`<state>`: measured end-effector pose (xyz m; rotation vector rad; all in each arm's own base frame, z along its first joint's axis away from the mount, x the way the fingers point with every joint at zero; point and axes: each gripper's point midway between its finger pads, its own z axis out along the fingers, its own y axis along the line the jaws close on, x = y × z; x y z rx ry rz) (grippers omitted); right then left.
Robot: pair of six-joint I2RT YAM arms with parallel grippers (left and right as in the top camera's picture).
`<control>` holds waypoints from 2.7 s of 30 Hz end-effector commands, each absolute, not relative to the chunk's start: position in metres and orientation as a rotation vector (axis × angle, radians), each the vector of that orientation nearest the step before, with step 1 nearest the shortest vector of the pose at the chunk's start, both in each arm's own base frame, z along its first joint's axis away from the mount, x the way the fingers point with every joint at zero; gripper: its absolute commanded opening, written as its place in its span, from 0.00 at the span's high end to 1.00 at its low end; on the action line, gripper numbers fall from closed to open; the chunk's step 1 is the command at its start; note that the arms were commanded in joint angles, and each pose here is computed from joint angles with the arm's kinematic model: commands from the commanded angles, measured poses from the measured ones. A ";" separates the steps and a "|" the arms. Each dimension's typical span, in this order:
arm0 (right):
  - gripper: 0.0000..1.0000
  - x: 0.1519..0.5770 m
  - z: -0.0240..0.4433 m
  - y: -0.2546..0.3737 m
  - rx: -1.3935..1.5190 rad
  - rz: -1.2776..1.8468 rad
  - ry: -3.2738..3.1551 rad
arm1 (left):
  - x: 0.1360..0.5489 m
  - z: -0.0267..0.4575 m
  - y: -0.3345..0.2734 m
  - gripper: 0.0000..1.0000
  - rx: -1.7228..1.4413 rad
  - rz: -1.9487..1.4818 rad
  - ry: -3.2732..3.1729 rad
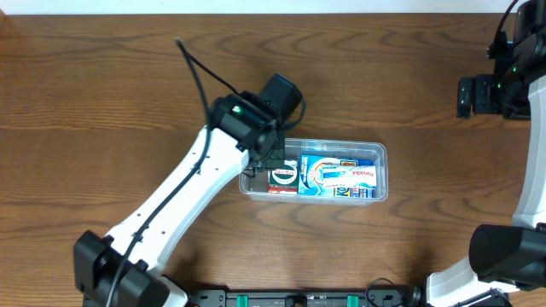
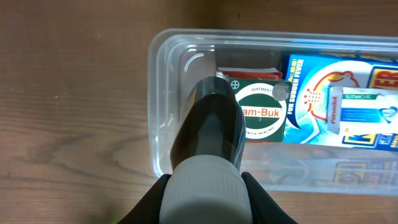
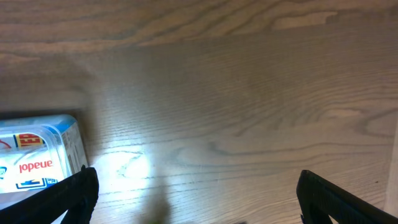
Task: Pack container
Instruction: 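Carry the dark bottle over the container and lower it inside, then open the left gripper to release the bottle and lift away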
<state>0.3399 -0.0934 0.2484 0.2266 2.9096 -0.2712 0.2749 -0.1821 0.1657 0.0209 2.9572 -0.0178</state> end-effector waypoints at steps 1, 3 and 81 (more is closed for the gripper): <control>0.01 0.338 0.257 -0.096 0.254 -0.287 2.881 | 0.278 0.156 -0.177 0.73 -0.061 0.061 2.960; 0.01 0.338 0.257 -0.096 0.254 -0.287 2.881 | 0.279 0.151 -0.175 0.73 -0.096 0.095 2.963; 0.01 0.338 0.257 -0.096 0.254 -0.287 2.881 | 0.191 0.307 -0.127 0.02 -0.085 -0.399 2.620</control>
